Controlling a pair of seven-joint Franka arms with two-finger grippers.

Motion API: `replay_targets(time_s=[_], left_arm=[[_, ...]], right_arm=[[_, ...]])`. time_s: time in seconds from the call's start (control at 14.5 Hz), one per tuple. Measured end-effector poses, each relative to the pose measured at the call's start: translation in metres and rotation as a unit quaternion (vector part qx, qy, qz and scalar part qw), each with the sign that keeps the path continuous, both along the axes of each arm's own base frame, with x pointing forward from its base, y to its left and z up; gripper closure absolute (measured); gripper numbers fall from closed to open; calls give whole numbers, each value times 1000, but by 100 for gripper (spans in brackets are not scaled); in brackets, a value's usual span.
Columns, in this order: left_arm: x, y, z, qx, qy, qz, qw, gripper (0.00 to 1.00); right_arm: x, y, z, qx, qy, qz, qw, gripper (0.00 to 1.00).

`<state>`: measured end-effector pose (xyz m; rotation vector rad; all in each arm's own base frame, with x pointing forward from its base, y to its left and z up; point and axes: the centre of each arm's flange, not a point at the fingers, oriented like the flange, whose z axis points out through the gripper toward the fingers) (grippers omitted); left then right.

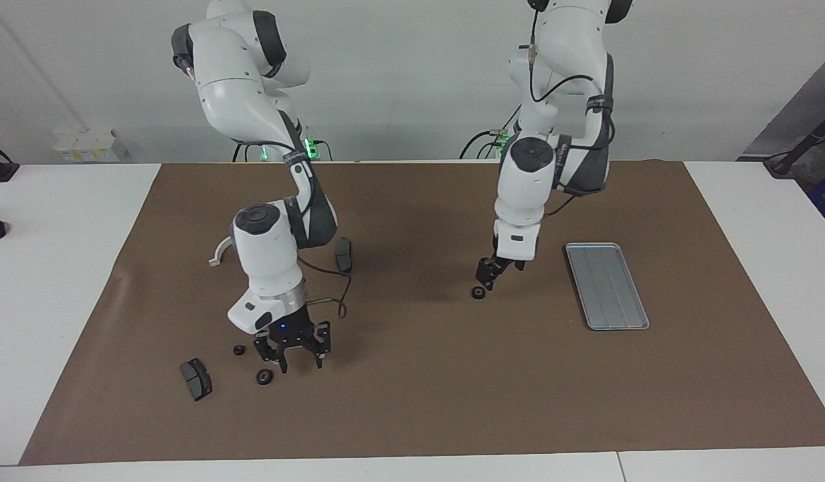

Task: Pick bearing gear from pile to tray
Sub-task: 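Grasp the bearing with the left gripper while the right gripper returns, then place the bearing in the tray with the left gripper while the right gripper grasps another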

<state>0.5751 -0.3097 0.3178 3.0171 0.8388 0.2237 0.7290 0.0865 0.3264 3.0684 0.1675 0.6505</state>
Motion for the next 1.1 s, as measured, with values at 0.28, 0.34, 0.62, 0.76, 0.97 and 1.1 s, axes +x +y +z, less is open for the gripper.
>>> replay_targets(time_s=[0.28, 0.34, 0.62, 0.76, 0.97, 1.1], left_arm=[[0, 7, -23, 0, 1, 7, 1000, 11], [-1, 6, -23, 0, 2, 8, 1000, 25], [-4, 3, -22, 2, 6, 7, 1000, 26], [-7, 1, -23, 7, 14, 6, 1000, 26], [-8, 1, -24, 8, 16, 6, 1000, 36], [-8, 1, -22, 7, 15, 6, 1000, 60]], right_arm=[[6, -33, -19, 2, -21, -7, 1000, 28], [8, -37, -31, 6, -28, -9, 1000, 28], [7, -24, -53, 15, -30, -1, 999, 29], [6, -6, -51, 19, -31, 5, 999, 30], [5, 1, -53, 19, -28, 8, 999, 35], [5, -2, -53, 18, -24, 6, 1000, 38]])
